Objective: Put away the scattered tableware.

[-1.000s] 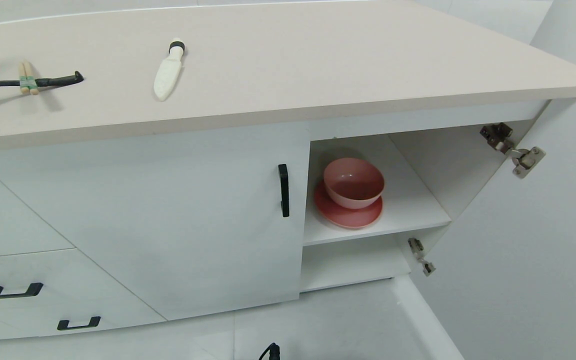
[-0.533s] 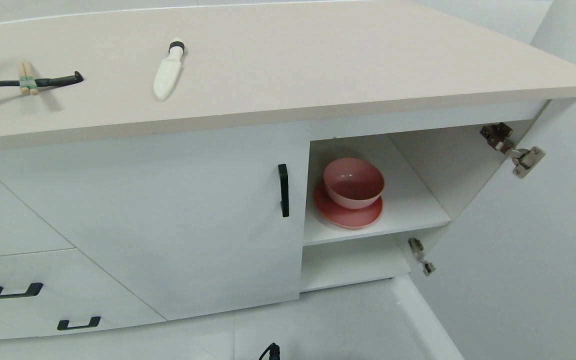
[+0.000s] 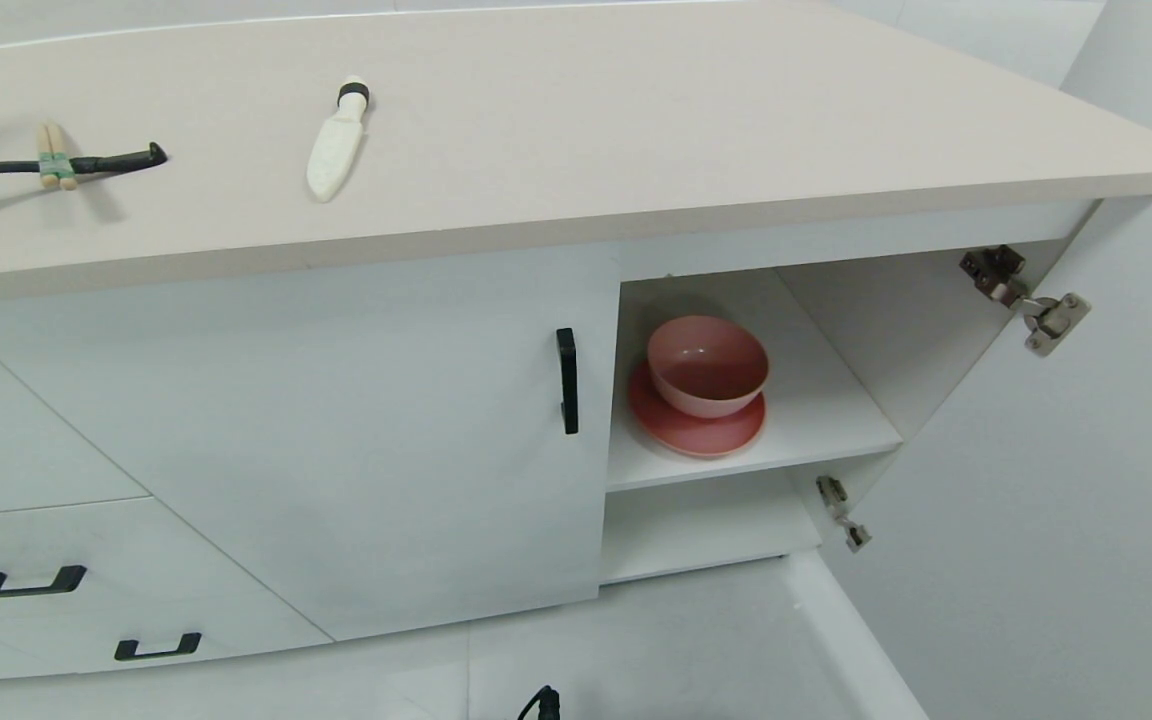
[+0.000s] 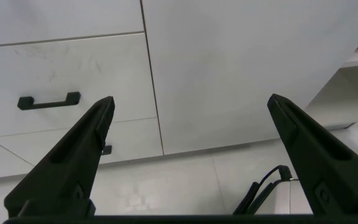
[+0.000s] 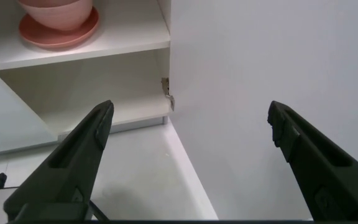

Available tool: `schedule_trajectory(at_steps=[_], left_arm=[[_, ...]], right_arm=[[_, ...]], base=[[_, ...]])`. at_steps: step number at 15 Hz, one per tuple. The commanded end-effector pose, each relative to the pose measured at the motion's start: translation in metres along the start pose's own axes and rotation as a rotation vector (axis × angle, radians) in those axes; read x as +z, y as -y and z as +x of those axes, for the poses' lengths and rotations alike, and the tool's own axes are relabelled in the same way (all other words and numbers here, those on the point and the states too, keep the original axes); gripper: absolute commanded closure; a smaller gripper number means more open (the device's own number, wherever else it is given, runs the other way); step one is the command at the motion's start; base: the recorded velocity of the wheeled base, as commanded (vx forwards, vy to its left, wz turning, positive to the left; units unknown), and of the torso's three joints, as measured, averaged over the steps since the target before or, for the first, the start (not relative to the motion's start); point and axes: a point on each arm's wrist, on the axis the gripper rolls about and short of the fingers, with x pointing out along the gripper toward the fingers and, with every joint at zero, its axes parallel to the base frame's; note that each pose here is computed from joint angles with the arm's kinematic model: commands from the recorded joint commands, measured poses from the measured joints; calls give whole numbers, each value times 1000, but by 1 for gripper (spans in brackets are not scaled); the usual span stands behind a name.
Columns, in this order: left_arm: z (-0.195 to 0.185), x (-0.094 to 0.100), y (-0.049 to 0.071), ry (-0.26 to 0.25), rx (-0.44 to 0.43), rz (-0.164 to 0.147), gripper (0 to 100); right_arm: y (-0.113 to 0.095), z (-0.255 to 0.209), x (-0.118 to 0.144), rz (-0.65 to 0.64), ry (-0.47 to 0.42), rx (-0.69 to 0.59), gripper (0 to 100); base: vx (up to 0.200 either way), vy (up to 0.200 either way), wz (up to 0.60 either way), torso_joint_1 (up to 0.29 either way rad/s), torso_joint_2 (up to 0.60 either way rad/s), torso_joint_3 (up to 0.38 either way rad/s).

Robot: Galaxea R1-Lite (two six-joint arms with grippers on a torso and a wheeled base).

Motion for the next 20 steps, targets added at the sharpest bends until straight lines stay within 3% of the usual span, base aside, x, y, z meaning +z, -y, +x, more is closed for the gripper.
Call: schedule_trajectory(at_steps=[1,5,7,8,9,10,11,13,17,20], left_arm=[[0,0,0,0,2,1,0],[0,0,0,0,1,1,0],[0,0,0,0,2,-1,0],[0,0,0,0,2,-1,0],[0,0,0,0,4,-2,0],[0,0,0,0,6,-7,0],[0,0,0,2,12,-24,0],[0,0,0,2,16,-28,0],[0,0,0,2,16,-24,0],[0,0,0,2,13,-19,0]], right_arm=[[0,1,0,1,-4,-3,0],[0,0,0,7,-3,-3,0],[0,1,0,17,-9,-17,0],[-1,2,1,16,-30,-51,0],[-1,10,3,8,-128,-83,0],[-1,13,3,5,-164,-57,0],[-1,11,3,-8,-143,-1,0],[-1,1,0,-3,-12,-6,0],[-1,0,0,-47,11,148,0],[-1,-5,-2,-43,82,162,0]], base=[[-200,0,0,2,2,2],[-200,0,0,3,7,0],[0,0,0,0,0,0],[0,0,0,0,0,0],[0,0,0,0,0,0],[0,0,0,0,0,0],[0,0,0,0,0,0],[0,0,0,0,0,0],[-150,0,0,2,2,-1],[0,0,0,0,0,0]])
